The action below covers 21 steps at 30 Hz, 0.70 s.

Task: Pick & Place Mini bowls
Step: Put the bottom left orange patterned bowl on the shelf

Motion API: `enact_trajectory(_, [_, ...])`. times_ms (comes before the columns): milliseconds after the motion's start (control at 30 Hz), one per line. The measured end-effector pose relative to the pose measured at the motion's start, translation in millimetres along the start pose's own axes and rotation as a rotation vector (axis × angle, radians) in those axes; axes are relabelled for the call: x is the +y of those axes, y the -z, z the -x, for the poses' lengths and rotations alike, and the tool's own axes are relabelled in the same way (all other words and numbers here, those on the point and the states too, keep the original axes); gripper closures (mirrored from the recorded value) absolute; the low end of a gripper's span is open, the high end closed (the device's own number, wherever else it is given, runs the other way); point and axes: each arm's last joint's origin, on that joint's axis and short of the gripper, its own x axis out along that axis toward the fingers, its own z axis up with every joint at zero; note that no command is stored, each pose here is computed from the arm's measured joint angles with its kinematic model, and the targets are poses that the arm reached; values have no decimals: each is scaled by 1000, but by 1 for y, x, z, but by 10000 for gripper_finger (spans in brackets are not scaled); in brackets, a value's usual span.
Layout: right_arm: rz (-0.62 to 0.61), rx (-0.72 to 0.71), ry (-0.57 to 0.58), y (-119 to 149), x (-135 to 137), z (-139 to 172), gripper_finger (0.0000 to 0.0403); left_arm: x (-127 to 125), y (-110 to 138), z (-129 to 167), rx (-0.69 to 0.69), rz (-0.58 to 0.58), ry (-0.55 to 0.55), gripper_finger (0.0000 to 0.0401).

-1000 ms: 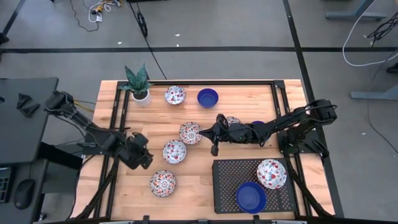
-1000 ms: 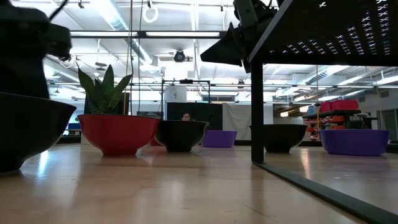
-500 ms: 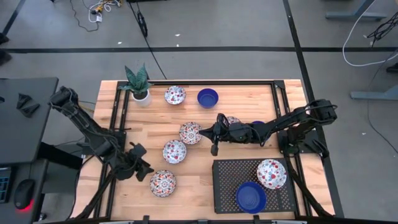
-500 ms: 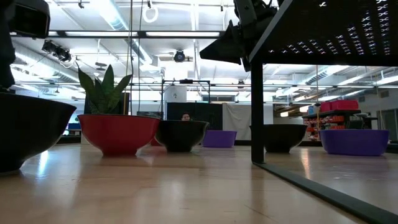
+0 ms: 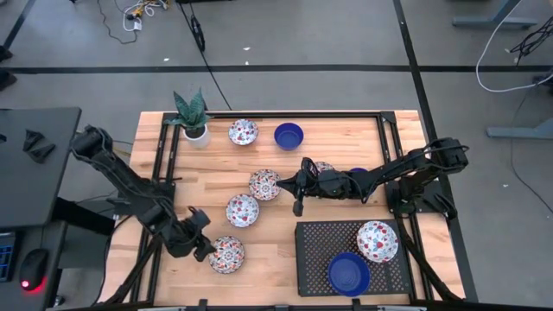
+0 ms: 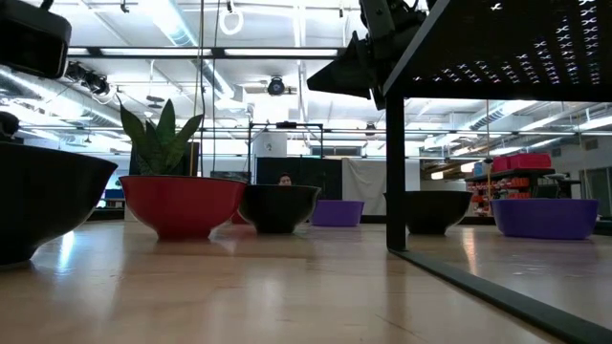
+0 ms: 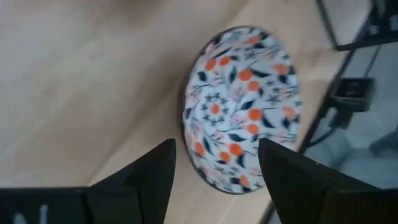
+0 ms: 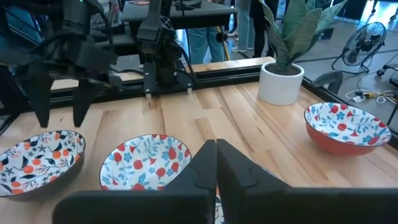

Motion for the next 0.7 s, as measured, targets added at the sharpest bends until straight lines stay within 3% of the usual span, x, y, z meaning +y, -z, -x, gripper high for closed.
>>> enact_trajectory(367, [3,-3,-1,0,0,0,394,9,-4,-24,16,17,-133,212])
enact_trajectory(700, [6,-3,-1,0,0,0,394,9,-5,-25,34,0,-125,319])
